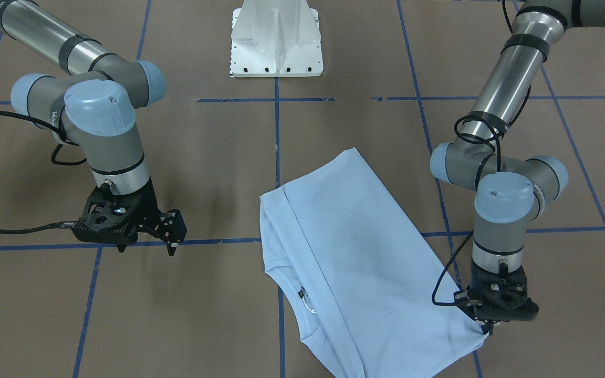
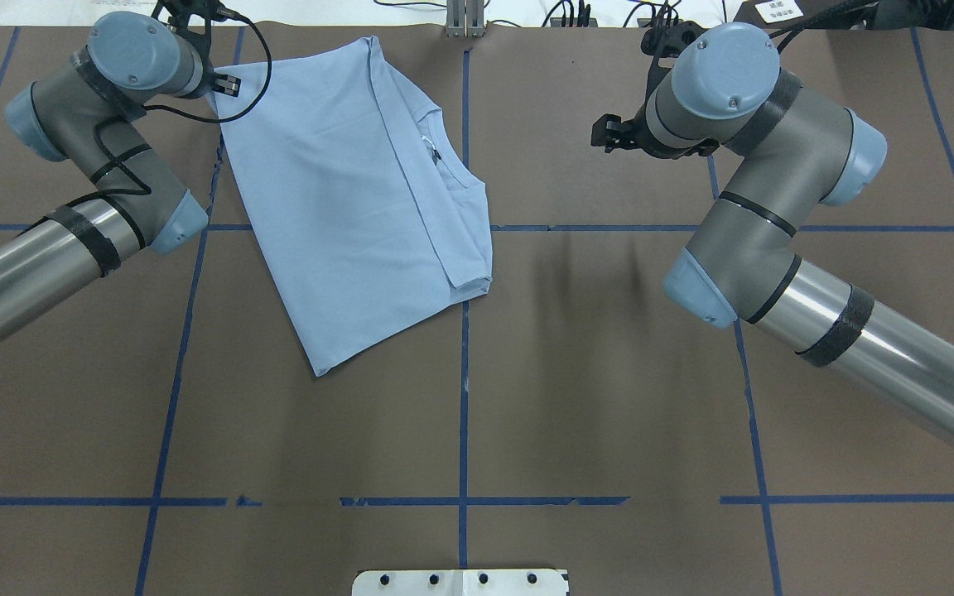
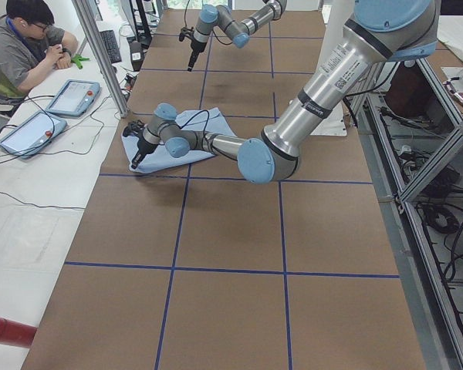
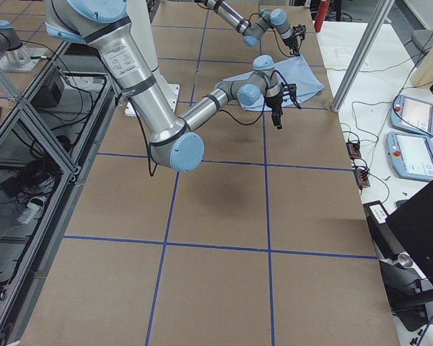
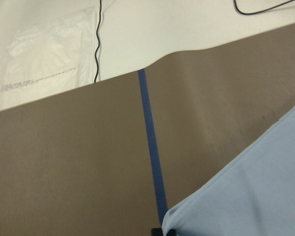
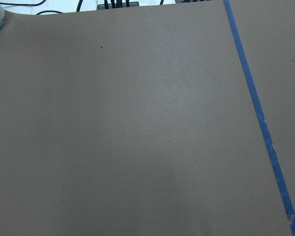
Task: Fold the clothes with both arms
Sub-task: 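Grasp the shirt edge with the left gripper and drag it away from the robot, then move the right gripper onto the shirt near the collar and press down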
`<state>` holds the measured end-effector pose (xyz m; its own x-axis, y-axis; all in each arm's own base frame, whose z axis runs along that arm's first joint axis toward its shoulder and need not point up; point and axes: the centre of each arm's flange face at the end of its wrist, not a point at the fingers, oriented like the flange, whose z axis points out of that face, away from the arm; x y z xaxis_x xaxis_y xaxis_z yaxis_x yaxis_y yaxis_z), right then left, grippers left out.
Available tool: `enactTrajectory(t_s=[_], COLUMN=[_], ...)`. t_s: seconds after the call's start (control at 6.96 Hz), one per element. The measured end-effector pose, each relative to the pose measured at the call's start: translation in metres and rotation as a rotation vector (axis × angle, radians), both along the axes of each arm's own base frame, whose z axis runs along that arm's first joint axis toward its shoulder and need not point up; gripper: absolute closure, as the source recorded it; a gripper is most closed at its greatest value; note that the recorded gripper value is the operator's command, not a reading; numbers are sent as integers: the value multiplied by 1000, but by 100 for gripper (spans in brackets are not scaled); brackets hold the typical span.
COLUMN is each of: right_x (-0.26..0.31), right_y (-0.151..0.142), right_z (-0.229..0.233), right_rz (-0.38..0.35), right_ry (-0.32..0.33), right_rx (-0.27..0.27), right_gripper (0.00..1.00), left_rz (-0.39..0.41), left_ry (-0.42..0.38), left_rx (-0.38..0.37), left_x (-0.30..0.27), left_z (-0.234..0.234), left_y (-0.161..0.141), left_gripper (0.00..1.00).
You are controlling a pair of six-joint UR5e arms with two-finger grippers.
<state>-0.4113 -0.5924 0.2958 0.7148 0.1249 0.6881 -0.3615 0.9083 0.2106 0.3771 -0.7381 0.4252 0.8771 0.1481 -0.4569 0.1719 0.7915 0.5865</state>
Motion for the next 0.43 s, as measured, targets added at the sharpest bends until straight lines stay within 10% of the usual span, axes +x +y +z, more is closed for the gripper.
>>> enactTrajectory(t_s=[0.43], right_x=[-46], right_y=[15], right_z=[-41], right_rz=[81], right_ry=[-86], right_rx=[-56], right_gripper=[30], left_rz=[116], left_ry=[158], left_rx=[64], left_x=[-14], left_z=[-27], left_y=[30], left_gripper=[0])
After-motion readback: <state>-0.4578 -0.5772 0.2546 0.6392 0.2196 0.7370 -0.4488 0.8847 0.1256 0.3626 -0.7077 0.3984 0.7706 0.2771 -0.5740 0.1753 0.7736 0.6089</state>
